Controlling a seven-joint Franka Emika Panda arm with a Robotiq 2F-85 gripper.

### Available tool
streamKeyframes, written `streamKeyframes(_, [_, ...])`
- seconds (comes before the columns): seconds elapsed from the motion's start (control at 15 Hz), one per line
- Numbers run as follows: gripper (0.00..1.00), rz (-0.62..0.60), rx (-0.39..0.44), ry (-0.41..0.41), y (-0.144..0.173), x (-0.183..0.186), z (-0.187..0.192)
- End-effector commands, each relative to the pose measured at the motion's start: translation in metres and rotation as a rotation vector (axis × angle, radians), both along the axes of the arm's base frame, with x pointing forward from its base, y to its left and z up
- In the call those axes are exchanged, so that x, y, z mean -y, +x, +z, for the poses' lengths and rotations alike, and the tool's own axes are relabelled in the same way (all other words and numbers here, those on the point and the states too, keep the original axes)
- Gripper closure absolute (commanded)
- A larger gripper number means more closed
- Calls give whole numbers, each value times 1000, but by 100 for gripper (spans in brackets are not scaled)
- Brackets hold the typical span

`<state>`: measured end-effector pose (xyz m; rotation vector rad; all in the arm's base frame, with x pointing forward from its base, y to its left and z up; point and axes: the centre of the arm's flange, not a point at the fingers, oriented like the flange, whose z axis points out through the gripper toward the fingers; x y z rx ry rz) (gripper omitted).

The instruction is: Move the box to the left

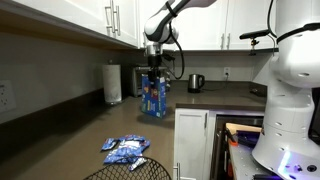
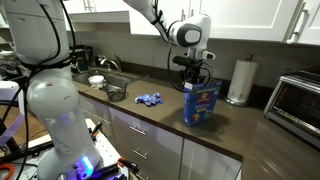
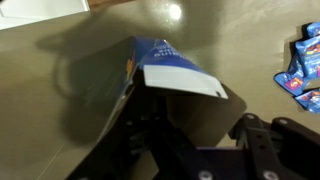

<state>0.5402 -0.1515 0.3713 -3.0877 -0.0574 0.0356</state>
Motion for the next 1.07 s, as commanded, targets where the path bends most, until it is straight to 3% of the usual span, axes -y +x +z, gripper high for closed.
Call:
streamKeyframes(0.0, [74, 37, 12, -5, -1, -2, -1])
streamKeyframes(0.27, [99, 68, 8, -1, -8, -10, -1])
streamKeyframes(1.0, [100, 147, -10, 32, -62, -44, -7])
